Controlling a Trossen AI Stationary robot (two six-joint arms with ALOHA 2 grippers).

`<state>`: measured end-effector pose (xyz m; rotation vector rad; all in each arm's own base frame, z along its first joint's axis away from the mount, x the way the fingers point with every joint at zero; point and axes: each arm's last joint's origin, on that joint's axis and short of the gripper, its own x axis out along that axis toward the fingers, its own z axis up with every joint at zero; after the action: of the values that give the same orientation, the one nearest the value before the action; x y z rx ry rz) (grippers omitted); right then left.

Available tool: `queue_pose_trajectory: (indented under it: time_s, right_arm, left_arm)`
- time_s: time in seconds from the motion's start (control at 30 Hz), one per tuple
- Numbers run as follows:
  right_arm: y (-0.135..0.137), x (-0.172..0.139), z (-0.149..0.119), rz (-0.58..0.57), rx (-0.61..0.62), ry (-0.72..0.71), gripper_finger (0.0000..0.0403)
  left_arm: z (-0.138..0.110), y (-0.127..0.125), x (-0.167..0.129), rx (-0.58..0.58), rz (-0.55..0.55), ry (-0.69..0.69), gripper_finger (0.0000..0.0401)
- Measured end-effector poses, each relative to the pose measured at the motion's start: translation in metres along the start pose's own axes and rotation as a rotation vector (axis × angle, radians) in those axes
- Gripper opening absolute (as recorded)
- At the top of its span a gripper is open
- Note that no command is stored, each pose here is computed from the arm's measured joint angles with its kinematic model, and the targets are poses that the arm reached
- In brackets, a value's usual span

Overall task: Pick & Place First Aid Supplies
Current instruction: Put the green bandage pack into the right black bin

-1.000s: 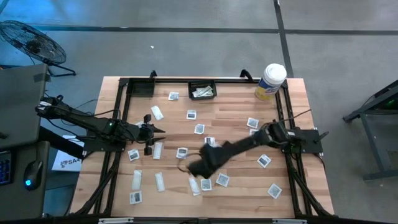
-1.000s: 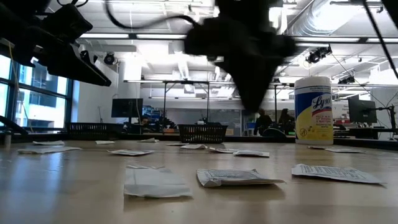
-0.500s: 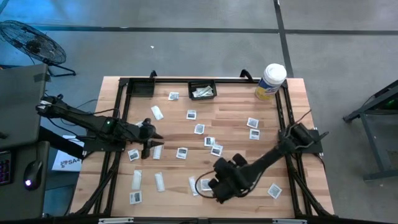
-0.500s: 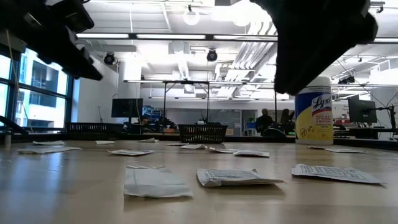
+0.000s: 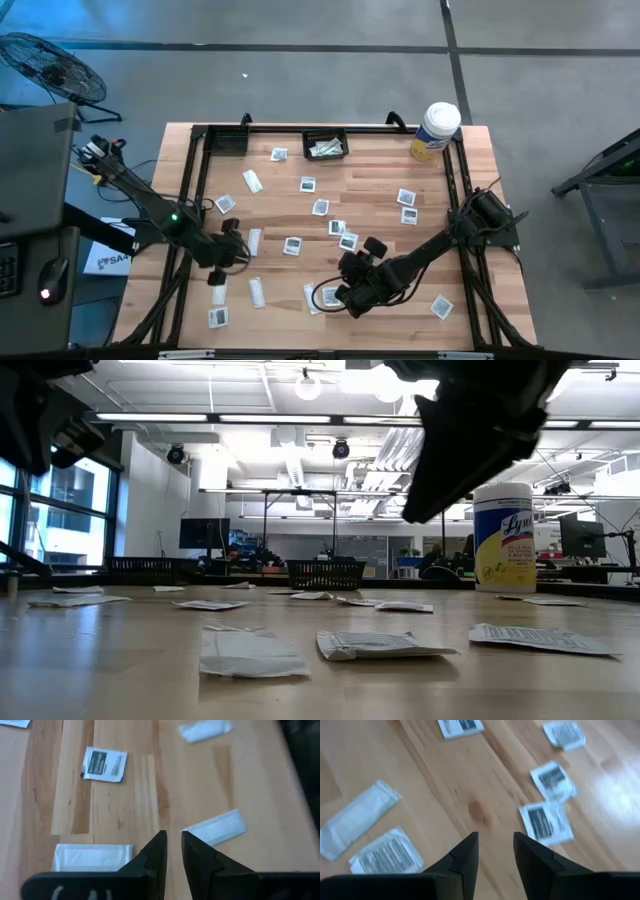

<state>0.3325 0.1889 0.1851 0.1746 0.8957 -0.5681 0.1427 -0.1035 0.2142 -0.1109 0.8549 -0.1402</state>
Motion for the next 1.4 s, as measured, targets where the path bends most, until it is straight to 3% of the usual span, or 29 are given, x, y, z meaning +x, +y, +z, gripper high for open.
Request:
queue_pose_trajectory:
  time_s: [0.13, 0.37, 0.57, 0.97, 1.4]
  right_arm:
    - [0.005, -0.002, 0.004, 0.04, -0.033, -0.04, 0.0117]
    - [0.014, -0.005, 0.007, 0.111, -0.036, -0.092, 0.0117]
    - [0.017, -0.005, 0.009, 0.135, -0.019, -0.111, 0.0117]
    - [0.018, -0.005, 0.012, 0.141, -0.026, -0.125, 0.0117]
    - [0.019, -0.005, 0.013, 0.149, -0.042, -0.134, 0.0117]
  left_arm:
    - [-0.007, -0.004, 0.025, 0.042, 0.09, 0.102, 0.0073]
    - [-0.02, -0.002, 0.053, 0.122, 0.22, 0.194, 0.0148]
    - [-0.031, 0.002, 0.06, 0.127, 0.226, 0.175, 0.0164]
    - [-0.045, 0.023, 0.074, 0.057, 0.218, 0.135, 0.0119]
    - [-0.046, 0.025, 0.076, 0.035, 0.199, 0.11, 0.0005]
